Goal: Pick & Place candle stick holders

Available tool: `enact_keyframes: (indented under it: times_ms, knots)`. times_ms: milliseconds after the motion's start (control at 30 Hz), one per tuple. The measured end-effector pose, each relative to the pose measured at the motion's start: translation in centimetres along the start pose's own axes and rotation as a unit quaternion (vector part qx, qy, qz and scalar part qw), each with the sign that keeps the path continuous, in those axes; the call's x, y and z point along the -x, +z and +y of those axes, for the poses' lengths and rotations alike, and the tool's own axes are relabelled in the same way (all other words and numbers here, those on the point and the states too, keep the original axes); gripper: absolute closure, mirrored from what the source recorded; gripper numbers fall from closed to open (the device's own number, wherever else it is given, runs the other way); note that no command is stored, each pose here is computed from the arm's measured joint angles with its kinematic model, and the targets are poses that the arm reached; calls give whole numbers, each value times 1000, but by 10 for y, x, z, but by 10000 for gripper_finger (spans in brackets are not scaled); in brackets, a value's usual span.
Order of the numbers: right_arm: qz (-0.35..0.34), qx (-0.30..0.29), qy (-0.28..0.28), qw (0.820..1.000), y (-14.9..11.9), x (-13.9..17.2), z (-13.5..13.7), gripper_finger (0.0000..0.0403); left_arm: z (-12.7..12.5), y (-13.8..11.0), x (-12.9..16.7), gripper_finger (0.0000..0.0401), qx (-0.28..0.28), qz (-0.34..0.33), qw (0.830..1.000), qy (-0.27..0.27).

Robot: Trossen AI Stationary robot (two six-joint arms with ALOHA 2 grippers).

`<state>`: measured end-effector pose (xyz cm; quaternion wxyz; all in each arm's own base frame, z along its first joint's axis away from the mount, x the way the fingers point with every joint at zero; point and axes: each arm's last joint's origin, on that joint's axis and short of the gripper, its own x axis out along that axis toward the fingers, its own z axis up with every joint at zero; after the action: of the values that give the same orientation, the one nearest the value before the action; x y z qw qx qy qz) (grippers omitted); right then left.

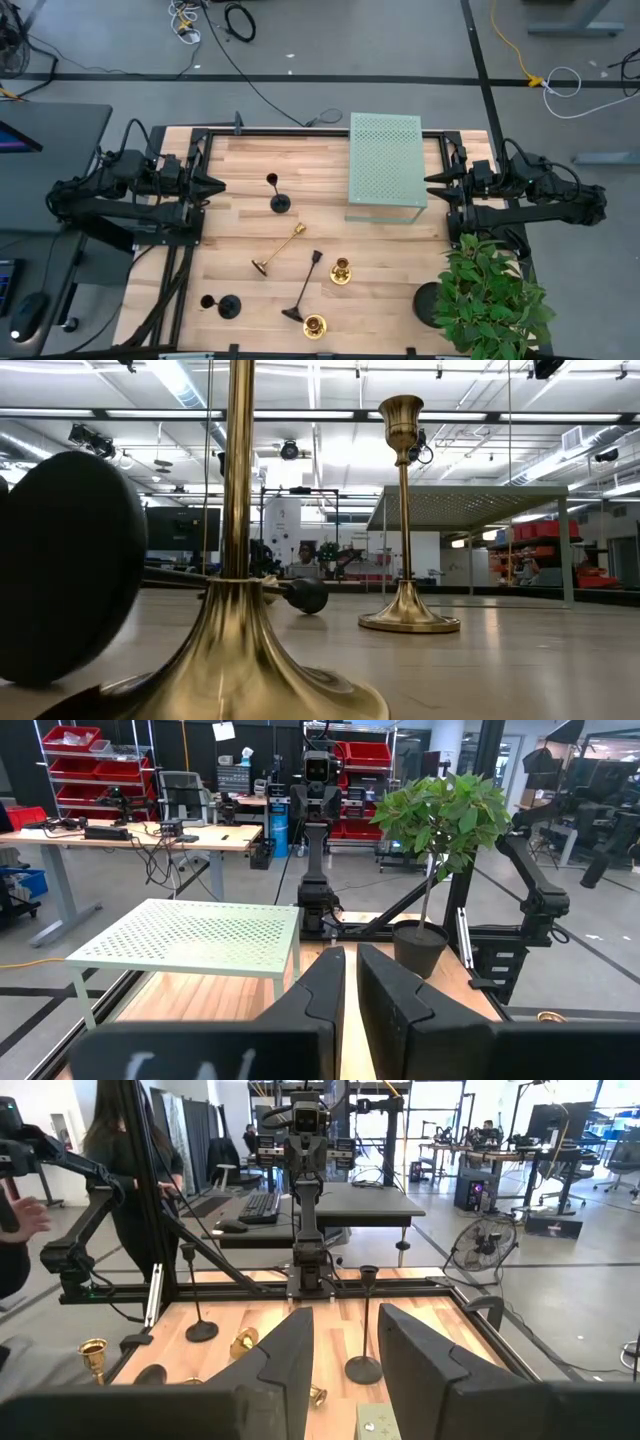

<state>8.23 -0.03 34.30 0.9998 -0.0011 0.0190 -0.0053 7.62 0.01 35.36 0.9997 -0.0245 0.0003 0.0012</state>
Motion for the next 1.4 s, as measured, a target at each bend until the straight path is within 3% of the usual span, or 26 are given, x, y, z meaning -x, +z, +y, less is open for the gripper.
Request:
enact_keyframes:
  times_ms: [600, 833, 1033, 1200, 1400]
  knots:
    - [0, 0, 0, 1000, 0, 0, 0, 289, 0, 4, 0, 369, -4, -18, 1000, 0]
    - [-1, 0, 0, 1000, 0, 0, 0, 289, 4, 4, -4, 369, -4, -18, 997, 73]
    - [-8, 0, 0, 1000, 2, 0, 0, 289, 6, -8, -31, 369, -16, 48, 994, 101]
    - [-8, -1, 0, 1000, 2, 0, 0, 289, 11, -24, -65, 369, -41, 120, 978, 166]
    - [-8, -1, 0, 1000, 2, 0, 0, 289, 13, -38, -82, 369, -48, 179, 966, 181]
